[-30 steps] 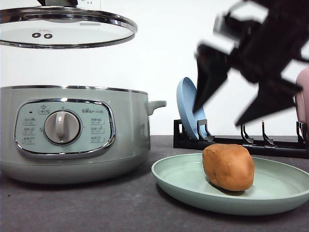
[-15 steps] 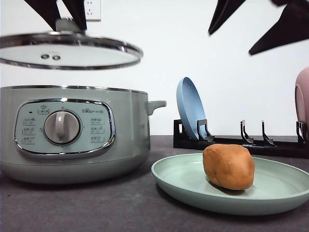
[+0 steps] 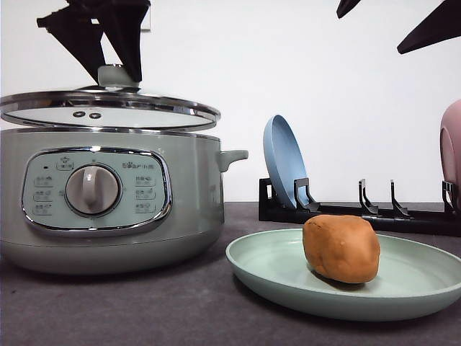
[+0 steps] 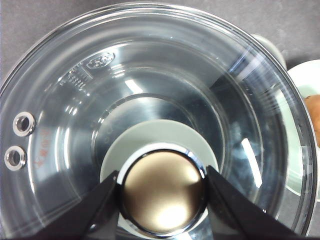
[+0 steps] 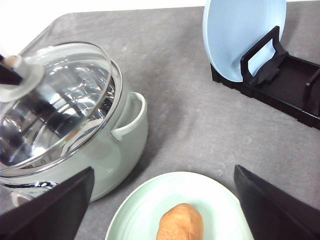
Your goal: Transfer potato from steamer to green plate
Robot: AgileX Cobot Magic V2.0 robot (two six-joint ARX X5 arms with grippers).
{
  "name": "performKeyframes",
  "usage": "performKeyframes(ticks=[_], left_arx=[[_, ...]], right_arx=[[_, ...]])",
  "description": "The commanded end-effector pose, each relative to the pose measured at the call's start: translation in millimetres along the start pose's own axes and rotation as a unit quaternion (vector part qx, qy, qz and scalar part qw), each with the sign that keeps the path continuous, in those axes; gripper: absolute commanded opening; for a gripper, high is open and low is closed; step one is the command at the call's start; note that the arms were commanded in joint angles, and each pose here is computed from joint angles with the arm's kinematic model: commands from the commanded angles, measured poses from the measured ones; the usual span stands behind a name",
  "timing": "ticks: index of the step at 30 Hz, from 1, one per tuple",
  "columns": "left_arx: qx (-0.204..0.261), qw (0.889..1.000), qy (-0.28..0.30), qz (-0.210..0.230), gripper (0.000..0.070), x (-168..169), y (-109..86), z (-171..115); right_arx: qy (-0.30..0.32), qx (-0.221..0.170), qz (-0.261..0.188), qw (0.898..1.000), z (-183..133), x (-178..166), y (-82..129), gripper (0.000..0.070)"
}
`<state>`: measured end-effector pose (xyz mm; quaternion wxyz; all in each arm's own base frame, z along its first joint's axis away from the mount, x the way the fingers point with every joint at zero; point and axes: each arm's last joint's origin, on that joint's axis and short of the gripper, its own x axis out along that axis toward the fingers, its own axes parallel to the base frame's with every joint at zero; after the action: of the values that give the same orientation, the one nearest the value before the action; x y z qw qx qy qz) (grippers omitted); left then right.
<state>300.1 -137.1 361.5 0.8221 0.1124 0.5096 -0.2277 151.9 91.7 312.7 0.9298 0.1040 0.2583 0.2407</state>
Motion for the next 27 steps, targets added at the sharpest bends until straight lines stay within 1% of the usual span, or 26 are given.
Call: performKeyframes(ticks=[1, 11, 24, 27], left_arx=[[0.008, 1.000, -0.020, -0.002, 0.0009, -1.5, -1.6, 7.4], [0.007, 1.000, 0.002, -0.002, 0.0009, 16.3, 0.3, 11.0], [0.006, 1.000, 0.002, -0.002, 0.0010, 18.1, 1.6, 11.5], [0.006, 1.000, 0.004, -0.002, 0.0027, 19.3, 1.7, 11.1]], right_arx=[[-0.002, -0.007, 0.000, 1.000, 3.5, -1.5, 1.8, 0.0564], [0.003, -0.007, -0.001, 1.000, 2.3, -2.6, 1.5, 0.0564], [0.003, -0.007, -0.001, 1.000, 2.4, -2.6, 1.5, 0.0564], [0.004, -0.007, 0.002, 1.000, 2.2, -2.6, 1.7, 0.0564]])
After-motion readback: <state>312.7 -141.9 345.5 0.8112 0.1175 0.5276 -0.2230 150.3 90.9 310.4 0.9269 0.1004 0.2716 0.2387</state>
